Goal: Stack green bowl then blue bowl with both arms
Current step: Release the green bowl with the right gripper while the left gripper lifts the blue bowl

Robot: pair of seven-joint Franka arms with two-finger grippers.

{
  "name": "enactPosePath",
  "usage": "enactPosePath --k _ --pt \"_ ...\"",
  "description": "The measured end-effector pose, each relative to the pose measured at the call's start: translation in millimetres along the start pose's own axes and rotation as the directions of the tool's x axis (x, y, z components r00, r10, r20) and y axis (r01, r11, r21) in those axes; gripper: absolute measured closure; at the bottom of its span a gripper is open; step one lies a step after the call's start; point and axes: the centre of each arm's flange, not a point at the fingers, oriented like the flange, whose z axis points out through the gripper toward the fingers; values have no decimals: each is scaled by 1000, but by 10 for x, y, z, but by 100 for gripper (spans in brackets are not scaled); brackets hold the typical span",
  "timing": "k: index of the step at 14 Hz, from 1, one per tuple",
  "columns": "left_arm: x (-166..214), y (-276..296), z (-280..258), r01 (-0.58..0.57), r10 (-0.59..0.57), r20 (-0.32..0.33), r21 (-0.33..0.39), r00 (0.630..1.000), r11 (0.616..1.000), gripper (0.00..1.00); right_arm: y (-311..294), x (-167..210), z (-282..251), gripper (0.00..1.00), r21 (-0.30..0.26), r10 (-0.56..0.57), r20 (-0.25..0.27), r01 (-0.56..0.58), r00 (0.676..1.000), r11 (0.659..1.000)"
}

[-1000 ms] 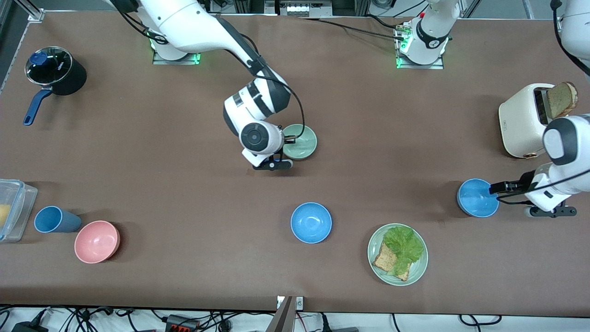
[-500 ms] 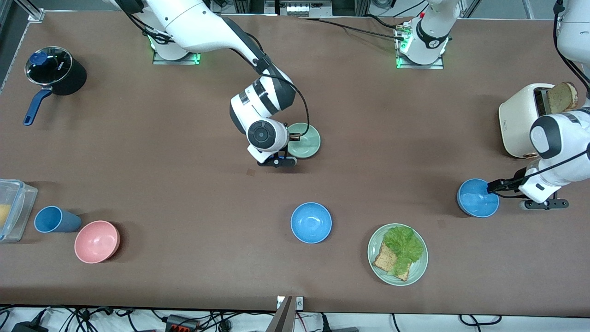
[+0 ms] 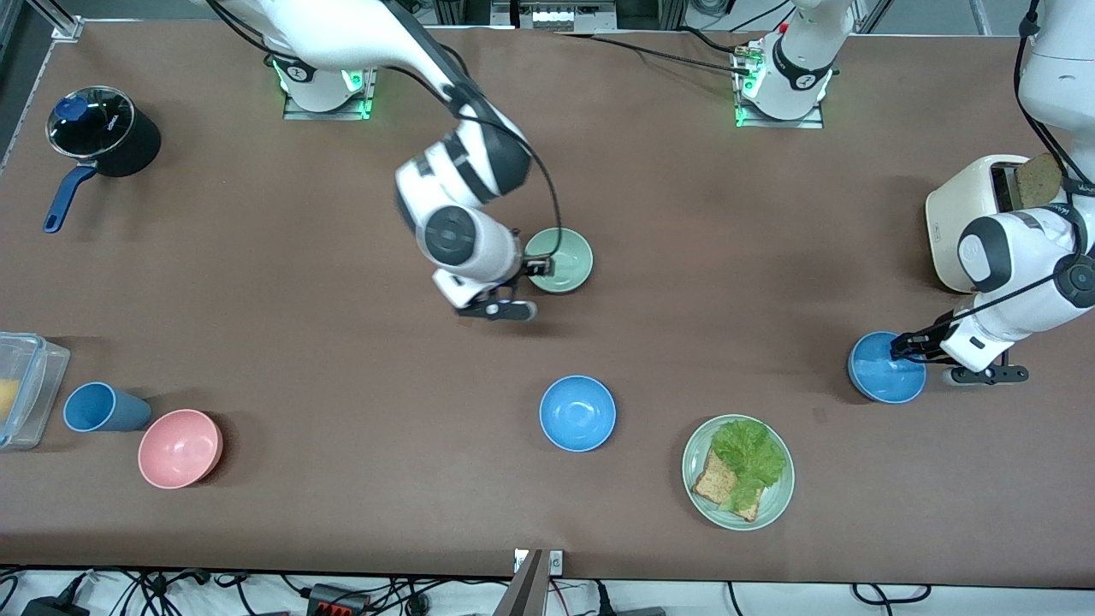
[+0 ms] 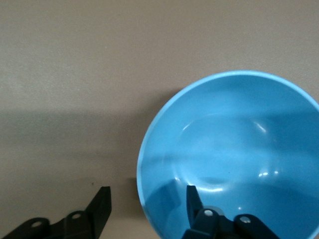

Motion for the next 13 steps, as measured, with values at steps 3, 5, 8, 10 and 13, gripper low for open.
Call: enactPosePath --k 3,5,8,10,13 --pt "5 14 -4 -65 65 -1 -1 998 998 50 682 370 -892 0 5 74 -79 -74 994 997" --pt "16 38 -21 -80 80 1 -3 997 997 73 1062 562 -1205 0 1 69 -126 -70 990 998" --pt "52 138 -182 -98 98 11 -6 995 995 94 1465 716 -1484 0 -18 104 -165 -109 981 994" --pt "42 233 -260 -117 117 40 -15 992 993 95 1746 802 -1661 0 -35 139 -191 -148 972 988" --pt "23 503 -530 -157 159 102 -32 982 987 95 2186 871 -2074 0 -15 167 -236 -175 957 984"
